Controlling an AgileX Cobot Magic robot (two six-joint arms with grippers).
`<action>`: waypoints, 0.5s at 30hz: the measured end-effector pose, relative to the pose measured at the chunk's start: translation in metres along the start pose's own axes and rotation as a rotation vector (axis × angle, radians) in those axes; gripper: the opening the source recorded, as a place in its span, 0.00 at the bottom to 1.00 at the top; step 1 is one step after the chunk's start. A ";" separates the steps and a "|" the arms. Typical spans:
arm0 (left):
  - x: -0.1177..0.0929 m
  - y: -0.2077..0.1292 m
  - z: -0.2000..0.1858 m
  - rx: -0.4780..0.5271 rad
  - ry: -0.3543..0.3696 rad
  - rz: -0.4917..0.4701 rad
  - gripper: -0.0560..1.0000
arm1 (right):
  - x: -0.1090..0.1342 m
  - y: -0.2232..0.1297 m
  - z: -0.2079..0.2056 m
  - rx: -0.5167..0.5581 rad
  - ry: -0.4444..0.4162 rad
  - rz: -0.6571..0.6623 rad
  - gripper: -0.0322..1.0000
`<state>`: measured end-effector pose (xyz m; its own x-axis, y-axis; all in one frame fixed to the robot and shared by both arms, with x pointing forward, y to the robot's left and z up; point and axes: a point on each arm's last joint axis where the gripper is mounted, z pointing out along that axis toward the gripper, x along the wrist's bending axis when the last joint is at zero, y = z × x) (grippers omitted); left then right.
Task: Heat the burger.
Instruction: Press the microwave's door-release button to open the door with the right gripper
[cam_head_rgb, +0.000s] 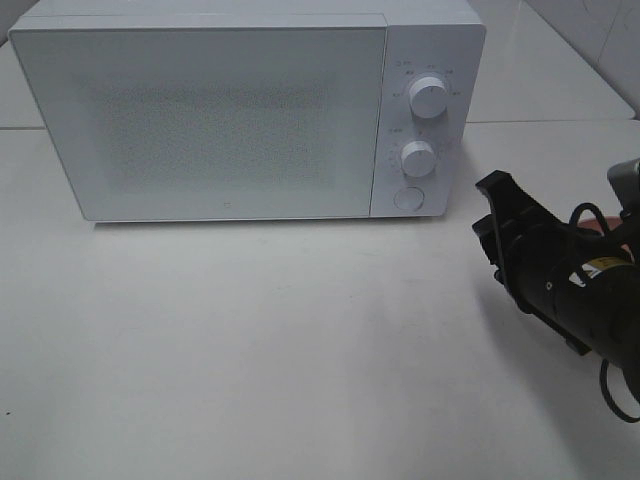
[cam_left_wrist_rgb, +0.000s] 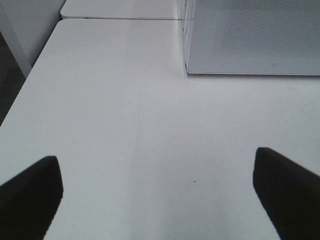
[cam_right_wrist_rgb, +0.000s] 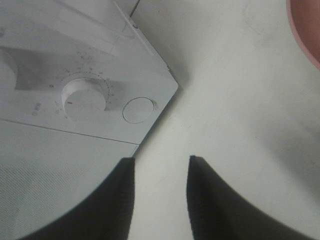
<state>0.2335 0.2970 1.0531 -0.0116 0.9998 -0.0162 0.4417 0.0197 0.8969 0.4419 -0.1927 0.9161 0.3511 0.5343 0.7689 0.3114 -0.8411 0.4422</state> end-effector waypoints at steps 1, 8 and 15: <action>0.000 0.000 0.000 0.000 0.000 0.000 0.97 | 0.000 0.000 0.000 0.000 0.000 0.000 0.38; 0.000 0.000 0.000 0.000 0.000 0.000 0.97 | 0.000 0.000 0.000 -0.001 0.002 0.243 0.24; 0.000 0.000 0.000 0.000 0.000 0.000 0.97 | 0.000 0.000 0.000 -0.002 0.002 0.381 0.09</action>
<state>0.2335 0.2970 1.0531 -0.0116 0.9998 -0.0162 0.4417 0.0197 0.8969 0.4420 -0.1928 0.9164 0.4393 0.1830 0.8795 0.1574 -0.9796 0.1252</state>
